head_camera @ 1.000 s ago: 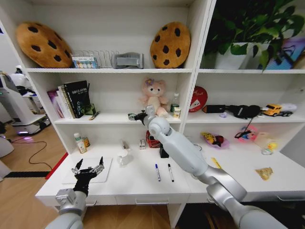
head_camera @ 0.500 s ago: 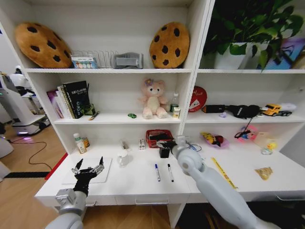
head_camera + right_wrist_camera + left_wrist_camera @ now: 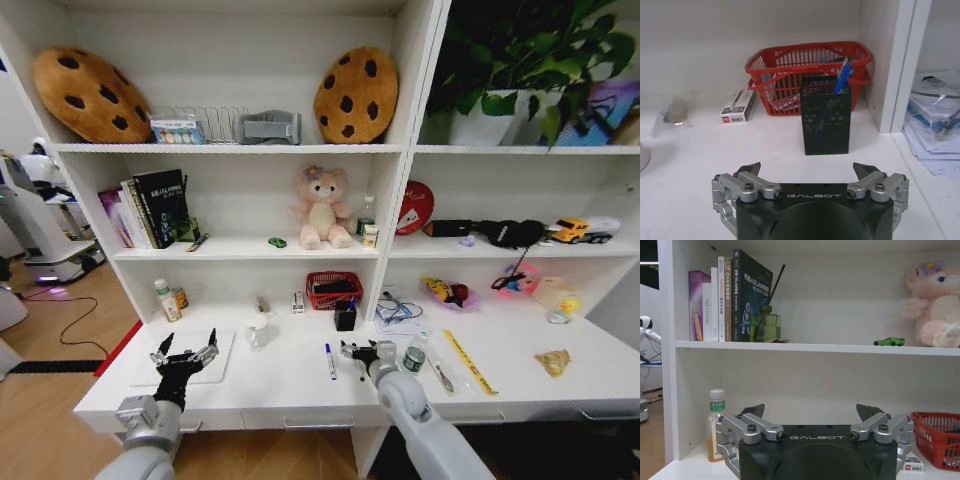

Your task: Organize the objects on the table.

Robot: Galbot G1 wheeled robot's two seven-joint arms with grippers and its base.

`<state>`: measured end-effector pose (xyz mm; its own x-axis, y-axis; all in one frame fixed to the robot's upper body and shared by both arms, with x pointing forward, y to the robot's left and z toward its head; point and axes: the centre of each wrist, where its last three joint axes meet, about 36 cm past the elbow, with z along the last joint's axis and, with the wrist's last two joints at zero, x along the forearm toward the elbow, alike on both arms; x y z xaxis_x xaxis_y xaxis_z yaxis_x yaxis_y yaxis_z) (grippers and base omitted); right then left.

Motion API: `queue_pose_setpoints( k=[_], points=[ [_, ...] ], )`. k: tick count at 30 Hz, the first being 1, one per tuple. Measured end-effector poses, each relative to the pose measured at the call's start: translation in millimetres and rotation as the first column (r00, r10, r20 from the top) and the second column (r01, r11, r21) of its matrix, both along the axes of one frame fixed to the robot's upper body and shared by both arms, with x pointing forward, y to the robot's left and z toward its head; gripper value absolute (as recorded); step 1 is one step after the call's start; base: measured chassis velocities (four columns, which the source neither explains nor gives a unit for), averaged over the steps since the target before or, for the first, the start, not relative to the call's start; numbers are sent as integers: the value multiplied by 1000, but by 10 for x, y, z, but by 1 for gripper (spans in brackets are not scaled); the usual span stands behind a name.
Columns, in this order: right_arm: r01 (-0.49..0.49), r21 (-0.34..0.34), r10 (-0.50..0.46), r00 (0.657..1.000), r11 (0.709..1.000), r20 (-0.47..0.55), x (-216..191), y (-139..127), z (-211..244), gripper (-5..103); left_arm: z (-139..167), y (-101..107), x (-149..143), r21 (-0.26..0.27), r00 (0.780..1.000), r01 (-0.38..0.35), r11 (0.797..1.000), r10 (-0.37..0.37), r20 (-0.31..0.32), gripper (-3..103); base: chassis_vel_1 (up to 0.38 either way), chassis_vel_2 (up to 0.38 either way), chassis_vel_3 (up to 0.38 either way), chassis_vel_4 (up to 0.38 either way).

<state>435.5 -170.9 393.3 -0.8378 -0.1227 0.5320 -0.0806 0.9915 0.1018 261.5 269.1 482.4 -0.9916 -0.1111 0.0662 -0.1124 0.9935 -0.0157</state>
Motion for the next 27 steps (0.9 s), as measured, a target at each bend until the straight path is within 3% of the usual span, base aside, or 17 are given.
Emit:
queue_pose_setpoints(
  k=[17,20,23,25,27],
  points=[
    [37,-27,-40,994,999,-97,347,781,-166,101,0,0,0,0,1000,0,1000,0,0,100,0,0,0,0],
    [34,-31,-37,993,999,-110,339,856,-170,98,0,0,0,0,1000,0,1000,0,0,100,0,0,0,0],
    [35,-36,-39,992,999,-123,350,897,-188,83,0,0,0,0,1000,0,1000,0,0,100,0,0,0,0],
    [36,-37,-40,991,999,-126,358,897,-197,83,0,0,0,0,1000,0,1000,0,0,100,0,0,0,0],
    [44,-44,-50,990,998,-130,375,903,-210,73,0,0,0,0,1000,0,1000,0,0,100,0,0,0,0]
  ],
)
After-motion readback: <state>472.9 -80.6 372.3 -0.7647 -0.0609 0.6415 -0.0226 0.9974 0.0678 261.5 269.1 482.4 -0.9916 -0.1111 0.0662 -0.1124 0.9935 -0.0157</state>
